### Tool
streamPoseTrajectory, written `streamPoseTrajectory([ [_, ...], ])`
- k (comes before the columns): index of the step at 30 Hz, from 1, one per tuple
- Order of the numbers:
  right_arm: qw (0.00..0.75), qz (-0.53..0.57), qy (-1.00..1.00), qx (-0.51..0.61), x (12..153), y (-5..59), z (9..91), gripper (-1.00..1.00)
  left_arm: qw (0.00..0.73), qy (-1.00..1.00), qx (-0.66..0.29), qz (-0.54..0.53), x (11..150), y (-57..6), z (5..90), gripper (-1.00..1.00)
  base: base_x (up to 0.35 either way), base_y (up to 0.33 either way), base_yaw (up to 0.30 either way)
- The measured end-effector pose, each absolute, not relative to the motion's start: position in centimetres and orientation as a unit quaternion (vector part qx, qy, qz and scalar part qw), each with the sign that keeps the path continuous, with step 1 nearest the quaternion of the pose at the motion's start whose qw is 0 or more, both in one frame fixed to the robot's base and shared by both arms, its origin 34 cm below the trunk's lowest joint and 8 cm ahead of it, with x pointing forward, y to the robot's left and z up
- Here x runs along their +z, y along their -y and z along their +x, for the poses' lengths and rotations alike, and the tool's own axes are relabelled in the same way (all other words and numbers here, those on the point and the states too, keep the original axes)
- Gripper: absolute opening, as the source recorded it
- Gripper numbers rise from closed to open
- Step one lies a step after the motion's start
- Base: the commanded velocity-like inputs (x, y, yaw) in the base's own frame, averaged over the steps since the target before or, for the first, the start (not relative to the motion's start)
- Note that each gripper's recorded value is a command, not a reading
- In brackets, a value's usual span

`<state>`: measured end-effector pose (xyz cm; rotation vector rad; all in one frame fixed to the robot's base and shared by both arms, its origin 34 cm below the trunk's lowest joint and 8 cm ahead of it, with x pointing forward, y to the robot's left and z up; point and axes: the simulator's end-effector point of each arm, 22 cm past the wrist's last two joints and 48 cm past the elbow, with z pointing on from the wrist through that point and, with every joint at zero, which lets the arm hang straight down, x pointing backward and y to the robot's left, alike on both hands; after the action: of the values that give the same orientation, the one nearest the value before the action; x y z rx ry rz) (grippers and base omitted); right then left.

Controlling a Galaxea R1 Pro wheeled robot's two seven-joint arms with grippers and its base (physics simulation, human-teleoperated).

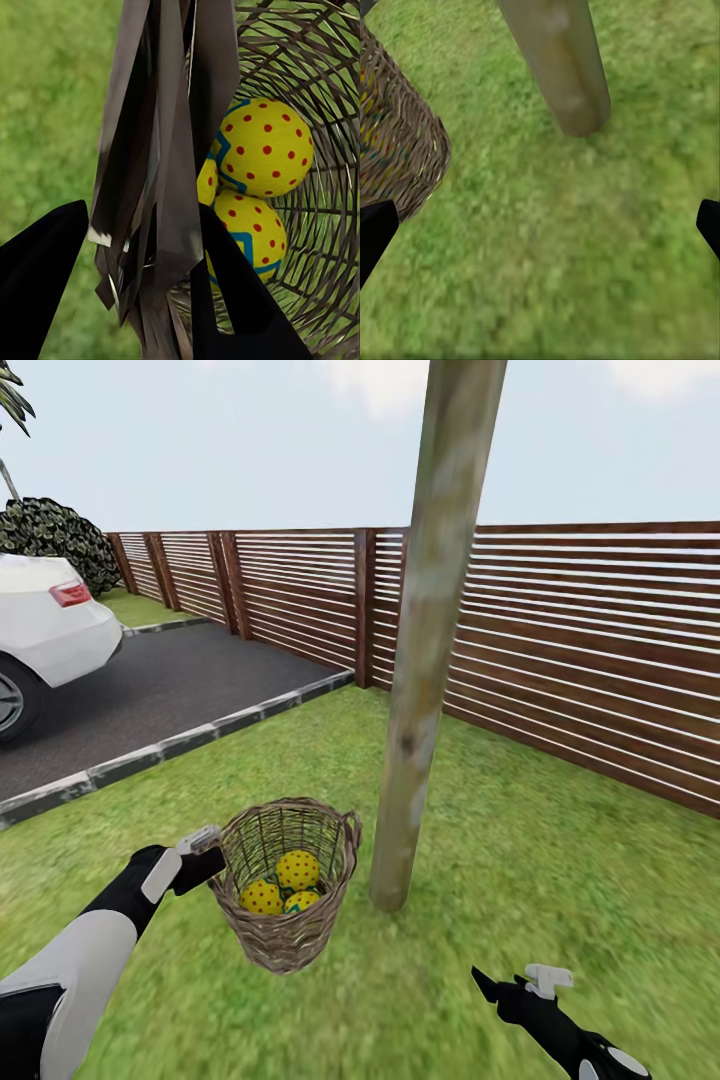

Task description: Take the three Easter eggs out of the wicker basket on the lawn in the garden, then place them on the lawn next to a single tree (choose any tree) so that all three eggs are next to the same tree and none are left in the basket.

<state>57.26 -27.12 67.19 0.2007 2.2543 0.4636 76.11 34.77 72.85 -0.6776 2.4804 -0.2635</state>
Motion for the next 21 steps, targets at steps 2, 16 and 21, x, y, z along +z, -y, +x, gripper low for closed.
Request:
streamPoseTrajectory([
  [2, 0.404, 0.079, -0.893, 0.184, 66.9, 27.1, 57.3, 1.0, 0.275, -0.922, -0.099, -0.253, 72.6, -34.8, 76.1, -1.0, 0.0, 0.0, 0.0],
  [16, 0.404, 0.08, -0.893, 0.184, 64.6, 27.1, 57.2, 1.0, 0.275, -0.922, -0.098, -0.253, 70.3, -34.9, 76.1, -1.0, 0.0, 0.0, 0.0],
  [21, 0.404, 0.08, -0.893, 0.184, 63.8, 27.1, 57.2, 1.0, 0.276, -0.922, -0.097, -0.254, 69.5, -35.0, 76.0, -1.0, 0.0, 0.0, 0.0],
])
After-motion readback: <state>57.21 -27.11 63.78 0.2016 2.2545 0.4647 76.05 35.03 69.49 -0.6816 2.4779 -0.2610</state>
